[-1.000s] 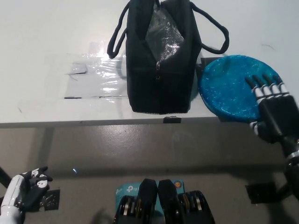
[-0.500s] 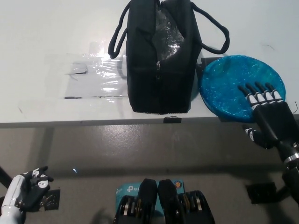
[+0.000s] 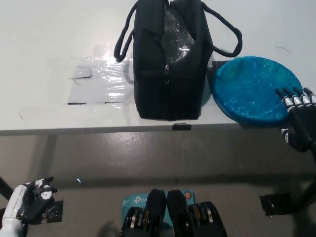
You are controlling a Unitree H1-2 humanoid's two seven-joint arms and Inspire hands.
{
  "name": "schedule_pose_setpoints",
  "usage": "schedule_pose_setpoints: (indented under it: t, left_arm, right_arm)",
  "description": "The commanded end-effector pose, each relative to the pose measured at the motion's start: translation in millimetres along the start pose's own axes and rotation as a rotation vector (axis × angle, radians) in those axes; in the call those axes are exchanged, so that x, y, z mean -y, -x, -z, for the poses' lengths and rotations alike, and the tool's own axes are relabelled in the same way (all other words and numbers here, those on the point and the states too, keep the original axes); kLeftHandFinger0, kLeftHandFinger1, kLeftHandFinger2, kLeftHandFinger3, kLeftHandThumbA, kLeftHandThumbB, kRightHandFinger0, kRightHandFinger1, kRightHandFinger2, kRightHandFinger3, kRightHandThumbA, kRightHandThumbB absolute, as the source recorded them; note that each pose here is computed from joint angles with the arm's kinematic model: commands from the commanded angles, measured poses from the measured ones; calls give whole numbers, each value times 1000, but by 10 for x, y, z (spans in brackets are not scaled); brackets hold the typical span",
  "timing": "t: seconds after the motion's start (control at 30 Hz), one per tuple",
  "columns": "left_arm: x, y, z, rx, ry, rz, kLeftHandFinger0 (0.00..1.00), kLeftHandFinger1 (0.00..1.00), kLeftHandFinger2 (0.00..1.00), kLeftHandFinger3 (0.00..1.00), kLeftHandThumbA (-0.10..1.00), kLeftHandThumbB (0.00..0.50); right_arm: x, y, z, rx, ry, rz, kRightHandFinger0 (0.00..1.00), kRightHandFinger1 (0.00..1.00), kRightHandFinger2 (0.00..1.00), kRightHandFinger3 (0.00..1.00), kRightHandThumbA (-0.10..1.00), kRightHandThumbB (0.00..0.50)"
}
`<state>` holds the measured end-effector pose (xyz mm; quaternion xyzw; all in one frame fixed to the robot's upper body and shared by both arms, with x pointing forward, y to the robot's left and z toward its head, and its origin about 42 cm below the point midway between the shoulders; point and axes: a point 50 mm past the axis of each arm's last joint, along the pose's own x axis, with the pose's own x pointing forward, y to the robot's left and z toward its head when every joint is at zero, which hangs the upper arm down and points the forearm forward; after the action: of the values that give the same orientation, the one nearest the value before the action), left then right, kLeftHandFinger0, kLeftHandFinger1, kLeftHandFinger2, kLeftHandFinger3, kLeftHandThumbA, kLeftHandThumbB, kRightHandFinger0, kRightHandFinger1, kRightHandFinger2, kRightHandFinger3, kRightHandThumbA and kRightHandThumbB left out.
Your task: The robot uses its right hand to pick up a stack of plates kept in the middle of the desk and put it inside a bag kept next to it
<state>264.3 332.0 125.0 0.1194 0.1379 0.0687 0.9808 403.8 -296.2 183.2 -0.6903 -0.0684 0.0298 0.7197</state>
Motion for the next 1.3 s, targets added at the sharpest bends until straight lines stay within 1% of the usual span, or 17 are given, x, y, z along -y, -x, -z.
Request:
schedule_pose_setpoints:
  t: [0.0, 0.3, 0.47, 0.5, 0.53, 0.57, 0.6, 0.63, 0.67, 0.7, 0.77, 0.8, 0.87, 0.9, 0.93, 1.13, 1.27]
  left_arm:
    - [-85, -5, -123, 51, -26, 3, 643, 692, 804, 884, -100, 0]
    - [-85, -5, -141, 65, -36, 2, 650, 690, 798, 869, -100, 0]
    - [-87, -9, -139, 65, -41, 3, 641, 685, 794, 875, -100, 0]
    - [-88, -9, -137, 66, -41, 5, 638, 686, 802, 882, -100, 0]
    - [-89, -11, -134, 67, -40, 5, 648, 693, 803, 884, -100, 0]
    - [-90, -11, -133, 67, -40, 5, 648, 693, 803, 884, -100, 0]
    - [-91, -12, -128, 58, -44, 2, 664, 699, 811, 891, -100, 0]
    - [-90, -12, -127, 58, -37, 0, 651, 691, 807, 891, -100, 0]
    - [-90, -13, -127, 60, -39, -3, 644, 682, 792, 886, -100, 0]
    - [-88, -11, -130, 59, -38, -4, 641, 674, 780, 878, -100, 0]
    - [-91, -10, -125, 57, -42, -5, 636, 671, 775, 881, -100, 0]
    - [-92, -11, -125, 60, -47, -4, 634, 670, 773, 881, -100, 0]
    - [-87, -20, -117, 55, -41, -7, 642, 681, 773, 879, -100, 0]
    - [-89, -23, -113, 57, -45, -6, 645, 676, 762, 873, -100, 0]
    - [-89, -23, -112, 57, -46, -6, 645, 675, 761, 872, -100, 0]
    - [-92, -25, -98, 60, -68, 3, 634, 680, 759, 862, -100, 0]
    - [-88, -16, -82, 52, -68, 2, 620, 681, 758, 869, -100, 0]
  right_arm:
    - [35, -119, -53, -41, -2, -36, 1000, 1000, 1000, 1000, 444, 500]
    - [-179, -135, -271, 5, -35, 3, 1000, 1000, 1000, 1000, 396, 500]
    - [-220, -158, -339, 76, 30, -7, 1000, 1000, 1000, 1000, 295, 500]
    - [-227, -165, -330, 89, 63, 13, 1000, 1000, 1000, 1000, 322, 456]
    - [-229, -173, -307, 107, 82, 35, 1000, 1000, 1000, 1000, 312, 315]
    - [-230, -175, -304, 109, 84, 38, 1000, 1000, 1000, 1000, 312, 317]
    - [-236, -177, -237, 159, 48, 160, 301, 331, 421, 1000, -71, 23]
    - [-223, -179, -211, 182, 30, 200, 12, 50, 207, 1000, -99, 1]
    - [-205, -182, -188, 204, 49, 247, 0, 2, 187, 941, -100, 0]
    - [-198, -182, -178, 208, 39, 260, 0, 0, 171, 680, -100, 0]
    - [-176, -191, -140, 230, -2, 318, 0, 27, 329, 191, -100, 28]
    - [-165, -190, -128, 238, -10, 336, 0, 66, 421, 147, -100, 32]
    - [-125, -192, -99, 240, 9, 344, 0, 44, 305, 133, -100, 125]
    - [-119, -196, -94, 239, -19, 334, 0, 4, 240, 43, -100, 326]
    - [-120, -198, -92, 240, -22, 335, 0, 0, 227, 30, -100, 378]
    - [-101, -170, -64, 265, -45, 342, 0, 0, 175, 23, -100, 402]
    - [-95, -156, -75, 260, -76, 335, 0, 0, 144, 42, -100, 335]
